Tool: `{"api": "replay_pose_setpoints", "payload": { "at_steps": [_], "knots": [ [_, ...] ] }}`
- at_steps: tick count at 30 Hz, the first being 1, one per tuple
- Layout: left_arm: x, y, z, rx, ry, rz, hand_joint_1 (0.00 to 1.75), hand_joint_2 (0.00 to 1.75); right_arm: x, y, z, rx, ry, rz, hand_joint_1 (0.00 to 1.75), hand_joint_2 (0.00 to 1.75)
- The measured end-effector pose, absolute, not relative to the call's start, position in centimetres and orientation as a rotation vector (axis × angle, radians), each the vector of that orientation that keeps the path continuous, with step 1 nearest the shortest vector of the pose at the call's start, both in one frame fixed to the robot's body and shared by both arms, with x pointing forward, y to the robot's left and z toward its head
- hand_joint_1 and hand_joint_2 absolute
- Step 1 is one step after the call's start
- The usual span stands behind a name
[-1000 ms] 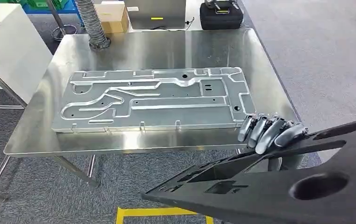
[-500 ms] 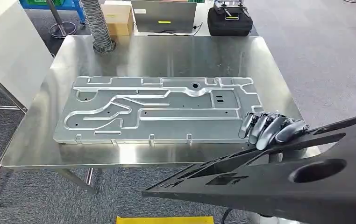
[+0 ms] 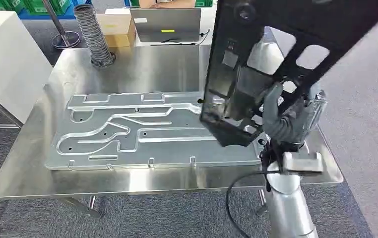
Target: Take the parts from the cabinet and place them on the table.
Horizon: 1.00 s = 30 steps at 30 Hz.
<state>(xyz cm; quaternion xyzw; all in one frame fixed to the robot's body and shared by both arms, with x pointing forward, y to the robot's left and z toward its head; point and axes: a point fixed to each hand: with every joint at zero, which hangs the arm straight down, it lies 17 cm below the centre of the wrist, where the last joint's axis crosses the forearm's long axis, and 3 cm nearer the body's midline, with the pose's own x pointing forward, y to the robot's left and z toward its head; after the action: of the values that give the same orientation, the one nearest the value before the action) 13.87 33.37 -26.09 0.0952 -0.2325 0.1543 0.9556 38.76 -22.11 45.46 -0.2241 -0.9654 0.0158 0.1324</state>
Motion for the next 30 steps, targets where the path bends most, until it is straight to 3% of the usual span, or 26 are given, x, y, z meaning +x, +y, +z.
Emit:
{"api": "replay_pose_setpoints", "payload": {
  "at_steps": [6, 13, 23, 30],
  "knots": [
    [13.7, 33.4, -26.1, 0.188, -0.479, 0.298, 0.0, 0.0, 45.0, -21.6, 43.9, -1.151, -2.59, 0.31, 1.5, 1.75],
    [14.6, 32.9, -25.9, 0.173, -0.486, 0.275, 0.0, 0.0, 52.3, -15.3, 41.1, -1.456, -2.329, 0.861, 1.5, 1.75],
    [15.6, 32.4, -25.8, 0.166, -0.494, 0.266, 0.0, 0.0, 54.7, -2.3, 32.9, -1.398, -2.191, 1.445, 1.5, 1.75],
    [15.7, 32.2, -25.7, 0.155, -0.503, 0.258, 0.0, 0.0, 54.0, 3.2, 26.9, -1.244, -2.079, 1.678, 1.5, 1.75]
  ]
}}
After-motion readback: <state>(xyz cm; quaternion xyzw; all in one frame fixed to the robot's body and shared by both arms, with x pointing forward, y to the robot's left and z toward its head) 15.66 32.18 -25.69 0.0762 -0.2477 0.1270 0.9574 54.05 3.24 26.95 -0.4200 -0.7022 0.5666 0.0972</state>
